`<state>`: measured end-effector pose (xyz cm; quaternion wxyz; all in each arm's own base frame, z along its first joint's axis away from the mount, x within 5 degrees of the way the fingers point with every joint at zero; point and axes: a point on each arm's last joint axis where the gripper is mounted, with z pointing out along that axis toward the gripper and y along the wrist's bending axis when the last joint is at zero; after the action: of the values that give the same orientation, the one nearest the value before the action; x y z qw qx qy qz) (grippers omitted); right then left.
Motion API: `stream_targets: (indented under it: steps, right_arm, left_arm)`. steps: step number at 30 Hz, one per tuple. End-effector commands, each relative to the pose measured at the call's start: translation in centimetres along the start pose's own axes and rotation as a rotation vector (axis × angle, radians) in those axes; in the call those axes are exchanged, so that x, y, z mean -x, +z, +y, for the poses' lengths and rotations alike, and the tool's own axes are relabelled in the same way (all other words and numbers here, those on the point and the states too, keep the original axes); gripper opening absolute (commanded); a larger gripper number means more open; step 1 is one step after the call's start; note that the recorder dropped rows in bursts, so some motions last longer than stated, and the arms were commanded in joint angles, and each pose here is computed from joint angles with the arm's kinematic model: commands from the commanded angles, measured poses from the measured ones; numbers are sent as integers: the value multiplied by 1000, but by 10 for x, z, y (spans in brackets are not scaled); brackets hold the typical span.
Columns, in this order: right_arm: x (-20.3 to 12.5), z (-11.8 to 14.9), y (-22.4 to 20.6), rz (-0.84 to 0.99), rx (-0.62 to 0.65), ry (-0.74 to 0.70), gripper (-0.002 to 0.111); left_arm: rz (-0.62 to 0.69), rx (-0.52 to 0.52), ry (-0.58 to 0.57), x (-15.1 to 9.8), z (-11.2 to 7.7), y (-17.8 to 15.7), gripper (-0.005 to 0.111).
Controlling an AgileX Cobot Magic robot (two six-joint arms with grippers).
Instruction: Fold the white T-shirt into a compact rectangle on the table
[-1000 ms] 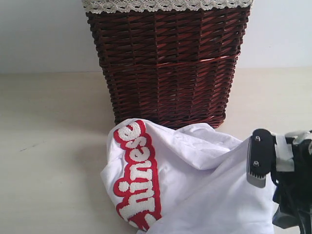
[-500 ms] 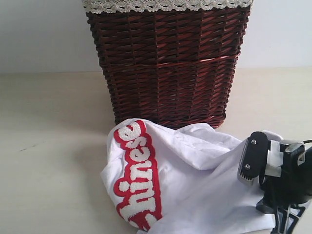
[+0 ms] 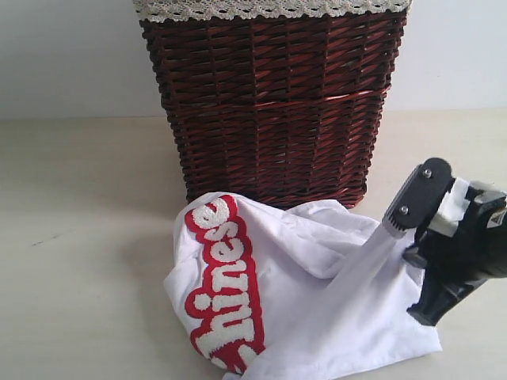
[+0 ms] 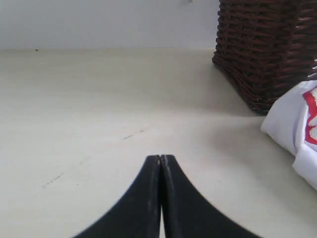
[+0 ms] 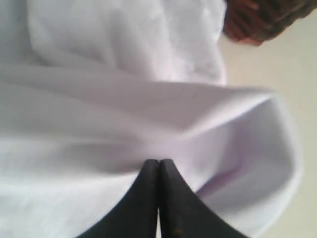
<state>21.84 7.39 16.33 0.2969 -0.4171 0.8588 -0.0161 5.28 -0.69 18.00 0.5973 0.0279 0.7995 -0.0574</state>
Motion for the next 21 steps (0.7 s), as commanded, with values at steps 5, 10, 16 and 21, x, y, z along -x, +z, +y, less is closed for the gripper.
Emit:
stream_targets:
  steps: [5,10,16,21]
  right_arm:
    - [11,-10,-20,-125,-120,4,0]
    - [-20,24,-24,173,296,-351,0]
    - [-24,18,-12,180,312,-302,20]
    - [-43,4,11,269,313,112,50]
  left_arm:
    - [-16,-9,-11,1,-1,0,0]
    - [-16,-9,-11,1,-1,0,0]
    - [-16,-9,-11,1,-1,0,0]
    - [-16,-9,-11,1,-1,0,0]
